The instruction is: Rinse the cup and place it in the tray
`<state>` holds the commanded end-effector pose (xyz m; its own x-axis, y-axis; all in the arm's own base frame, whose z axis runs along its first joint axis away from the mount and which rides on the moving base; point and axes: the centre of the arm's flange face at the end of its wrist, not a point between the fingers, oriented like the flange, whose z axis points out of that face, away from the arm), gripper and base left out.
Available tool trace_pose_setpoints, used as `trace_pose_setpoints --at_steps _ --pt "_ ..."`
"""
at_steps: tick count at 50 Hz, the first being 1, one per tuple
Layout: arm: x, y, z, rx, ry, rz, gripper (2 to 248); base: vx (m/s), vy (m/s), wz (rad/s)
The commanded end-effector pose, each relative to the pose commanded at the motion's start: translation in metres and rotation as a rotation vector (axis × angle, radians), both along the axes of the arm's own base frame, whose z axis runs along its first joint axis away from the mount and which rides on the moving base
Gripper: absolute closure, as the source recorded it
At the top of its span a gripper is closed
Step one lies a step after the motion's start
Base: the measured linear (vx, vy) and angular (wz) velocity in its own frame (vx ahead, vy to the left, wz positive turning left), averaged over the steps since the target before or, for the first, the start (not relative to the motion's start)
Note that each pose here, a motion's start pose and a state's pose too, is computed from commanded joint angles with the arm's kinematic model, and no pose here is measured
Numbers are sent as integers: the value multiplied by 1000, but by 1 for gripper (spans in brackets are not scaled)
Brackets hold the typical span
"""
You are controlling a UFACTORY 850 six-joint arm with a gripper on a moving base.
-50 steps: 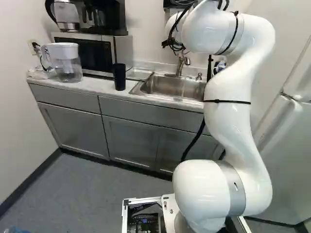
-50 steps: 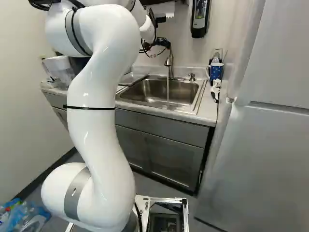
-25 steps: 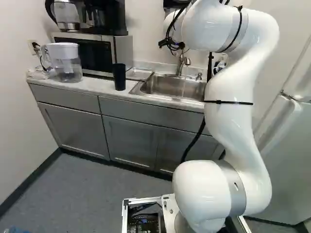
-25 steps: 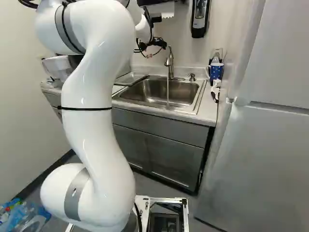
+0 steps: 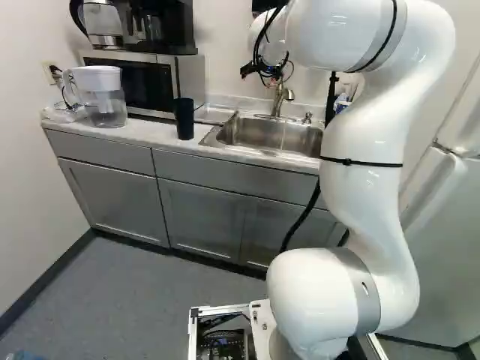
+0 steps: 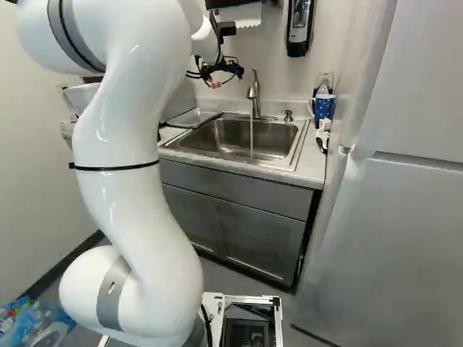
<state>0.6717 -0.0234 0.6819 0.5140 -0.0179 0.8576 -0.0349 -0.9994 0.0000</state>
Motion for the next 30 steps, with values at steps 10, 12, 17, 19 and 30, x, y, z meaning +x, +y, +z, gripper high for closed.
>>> trace_pose_setpoints --at_steps 10,12,17,19,30 --pt "-22 7 -4 2 81 9 3 0 0 0" --pt "-26 8 -5 3 100 11 3 0 0 0" --pt "-38 11 -7 4 145 15 3 0 0 0" --pt "-43 12 -8 4 163 16 3 0 0 0" --pt "-70 14 -12 7 266 19 3 0 0 0"
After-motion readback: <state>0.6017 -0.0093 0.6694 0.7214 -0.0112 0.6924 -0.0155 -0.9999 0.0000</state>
